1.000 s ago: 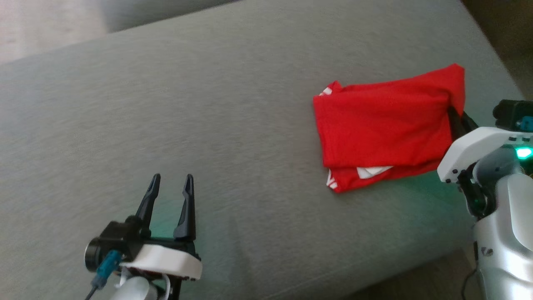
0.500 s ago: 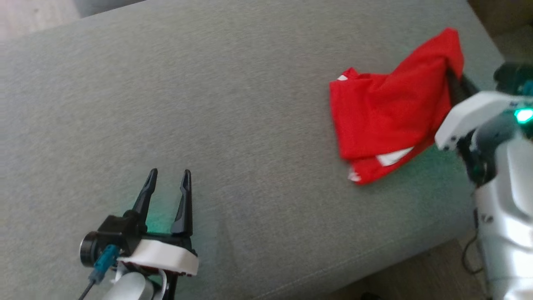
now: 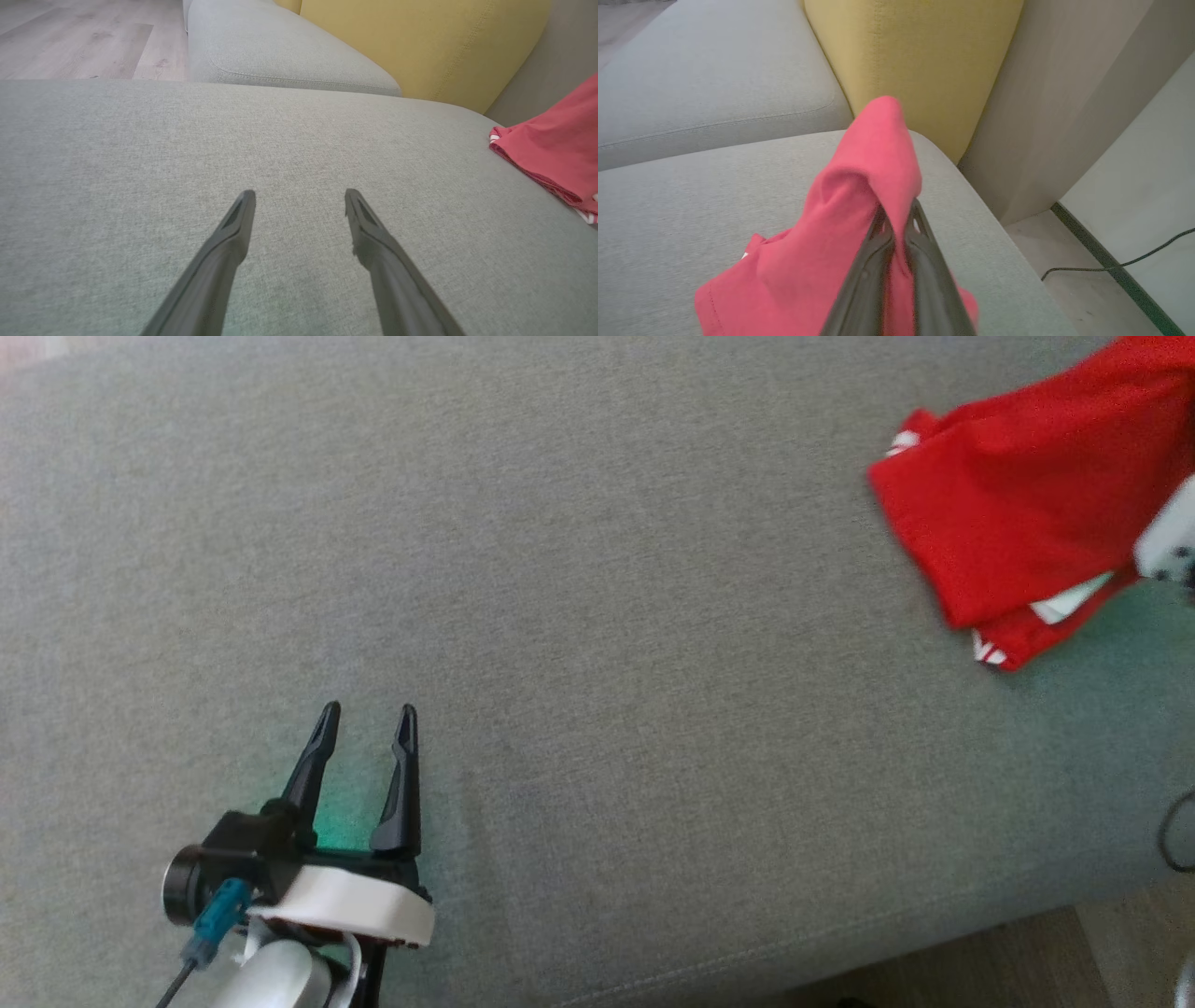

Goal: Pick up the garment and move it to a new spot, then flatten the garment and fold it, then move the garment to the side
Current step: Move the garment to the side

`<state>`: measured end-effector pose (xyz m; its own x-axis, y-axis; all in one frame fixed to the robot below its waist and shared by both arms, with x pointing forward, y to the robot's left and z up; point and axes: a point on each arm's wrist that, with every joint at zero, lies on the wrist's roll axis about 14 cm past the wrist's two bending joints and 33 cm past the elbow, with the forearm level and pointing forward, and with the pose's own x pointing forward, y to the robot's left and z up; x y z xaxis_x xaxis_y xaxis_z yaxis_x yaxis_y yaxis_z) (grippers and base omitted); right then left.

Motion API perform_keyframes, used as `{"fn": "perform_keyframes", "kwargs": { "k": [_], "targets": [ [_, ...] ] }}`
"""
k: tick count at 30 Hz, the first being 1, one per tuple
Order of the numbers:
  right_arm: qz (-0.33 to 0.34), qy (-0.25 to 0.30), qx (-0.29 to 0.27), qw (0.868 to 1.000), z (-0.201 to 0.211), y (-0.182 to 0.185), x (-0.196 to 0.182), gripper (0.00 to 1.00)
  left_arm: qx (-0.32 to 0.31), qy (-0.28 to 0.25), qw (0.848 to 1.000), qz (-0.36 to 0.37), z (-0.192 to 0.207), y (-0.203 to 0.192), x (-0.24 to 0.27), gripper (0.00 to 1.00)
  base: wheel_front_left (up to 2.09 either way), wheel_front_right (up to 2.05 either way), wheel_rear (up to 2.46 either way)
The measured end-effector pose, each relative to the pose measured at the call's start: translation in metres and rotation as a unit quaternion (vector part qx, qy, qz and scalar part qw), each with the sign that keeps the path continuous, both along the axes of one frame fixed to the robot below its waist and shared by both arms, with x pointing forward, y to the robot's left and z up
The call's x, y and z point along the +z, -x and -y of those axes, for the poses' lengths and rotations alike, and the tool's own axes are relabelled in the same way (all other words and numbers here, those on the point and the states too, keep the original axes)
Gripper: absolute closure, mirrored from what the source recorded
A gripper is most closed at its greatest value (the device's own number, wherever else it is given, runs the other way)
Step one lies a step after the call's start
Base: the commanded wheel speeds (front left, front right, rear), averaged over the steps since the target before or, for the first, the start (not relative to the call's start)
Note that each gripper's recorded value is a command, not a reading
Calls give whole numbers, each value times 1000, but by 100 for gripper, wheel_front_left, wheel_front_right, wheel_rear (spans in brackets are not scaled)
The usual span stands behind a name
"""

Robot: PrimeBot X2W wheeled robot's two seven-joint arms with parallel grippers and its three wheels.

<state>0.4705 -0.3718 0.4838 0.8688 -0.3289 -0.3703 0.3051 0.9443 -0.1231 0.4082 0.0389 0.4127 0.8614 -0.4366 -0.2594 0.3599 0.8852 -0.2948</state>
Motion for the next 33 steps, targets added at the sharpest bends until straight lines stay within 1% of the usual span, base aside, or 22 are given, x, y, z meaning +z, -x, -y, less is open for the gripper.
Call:
{"fn": "perform_keyframes", "kwargs": {
  "k": [3,4,5,6,12,15,18,21,22,25,28,33],
  "targets": [
    [-6,14,-19,1000,18,6,-4,100,3,0,1000,-3,-2,0,-2,0,0,0,0],
    [-5,21,-24,999,23,7,-3,85,4,-1,1000,-4,-3,0,-3,0,0,0,0],
    [-3,26,-28,999,27,9,-3,53,6,-2,1000,-5,-3,-1,-3,0,0,0,0],
    [-3,30,-30,999,29,10,-3,0,5,-2,1000,-5,-3,-1,-4,0,0,0,0],
    [8,32,-40,999,31,16,-4,0,-3,-2,1000,-8,2,-1,-4,0,0,0,0],
    [17,33,-30,999,23,13,-2,0,-4,-2,1000,-5,3,-1,-2,0,0,0,0],
    [27,34,-8,999,8,7,3,0,-2,-4,1000,2,1,0,3,0,0,0,0],
    [45,34,18,998,-10,-1,14,0,4,-6,1000,11,-3,2,10,0,0,0,0],
    [61,33,39,997,-26,-5,23,0,13,-5,1000,18,-7,4,16,0,0,0,0],
    [81,35,72,993,-50,-8,35,0,29,-3,999,26,-15,8,24,0,0,0,0],
    [96,29,96,990,-70,-1,38,0,49,2,998,27,-25,21,29,0,0,0,0],
    [111,-9,132,985,-115,20,30,0,88,-2,996,25,-49,46,32,0,0,0,0]
  ]
}}
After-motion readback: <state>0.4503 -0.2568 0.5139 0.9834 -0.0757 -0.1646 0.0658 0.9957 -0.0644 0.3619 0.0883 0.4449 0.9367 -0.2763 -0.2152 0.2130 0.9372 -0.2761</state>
